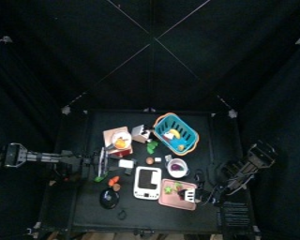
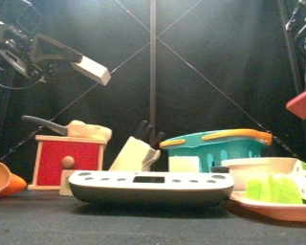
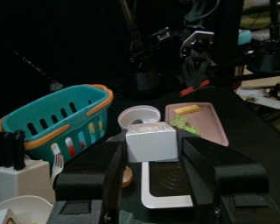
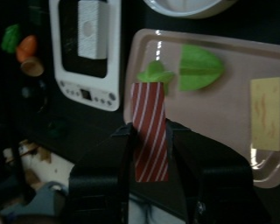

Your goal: Place salmon on plate

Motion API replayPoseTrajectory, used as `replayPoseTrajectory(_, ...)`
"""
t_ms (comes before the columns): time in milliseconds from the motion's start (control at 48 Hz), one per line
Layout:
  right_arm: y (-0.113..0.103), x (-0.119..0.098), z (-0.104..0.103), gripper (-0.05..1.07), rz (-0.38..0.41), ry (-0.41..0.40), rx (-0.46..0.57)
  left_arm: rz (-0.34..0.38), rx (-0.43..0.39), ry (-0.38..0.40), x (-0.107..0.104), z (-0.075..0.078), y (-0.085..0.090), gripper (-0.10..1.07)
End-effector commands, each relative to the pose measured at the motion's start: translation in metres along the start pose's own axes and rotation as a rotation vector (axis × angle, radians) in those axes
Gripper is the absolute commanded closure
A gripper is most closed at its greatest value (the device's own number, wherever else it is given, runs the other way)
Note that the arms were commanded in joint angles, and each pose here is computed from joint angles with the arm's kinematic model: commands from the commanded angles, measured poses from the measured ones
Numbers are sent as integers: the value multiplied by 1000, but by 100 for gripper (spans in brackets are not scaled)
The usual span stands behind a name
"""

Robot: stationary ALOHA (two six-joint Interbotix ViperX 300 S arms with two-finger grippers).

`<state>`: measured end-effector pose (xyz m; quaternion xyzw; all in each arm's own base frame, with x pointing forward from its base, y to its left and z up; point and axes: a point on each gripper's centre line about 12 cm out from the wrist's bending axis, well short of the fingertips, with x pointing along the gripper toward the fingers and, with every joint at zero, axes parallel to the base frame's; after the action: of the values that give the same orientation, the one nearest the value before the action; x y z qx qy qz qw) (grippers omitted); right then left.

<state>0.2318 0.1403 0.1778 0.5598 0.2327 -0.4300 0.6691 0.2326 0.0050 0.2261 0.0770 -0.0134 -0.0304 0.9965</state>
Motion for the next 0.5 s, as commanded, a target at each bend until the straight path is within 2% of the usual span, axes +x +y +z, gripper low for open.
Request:
replayPoseTrajectory(0,7,-5,-5,50,6,5,13,0,-2,-19,3,5,1,43)
replayPoseTrajectory(250,1,8,-16,50,-61,-41,3,0,-2,-17,2,5,0,43)
replayPoseTrajectory(479,-9,14,-25,50,-123,-47,9,2,-2,-17,2,5,1,43)
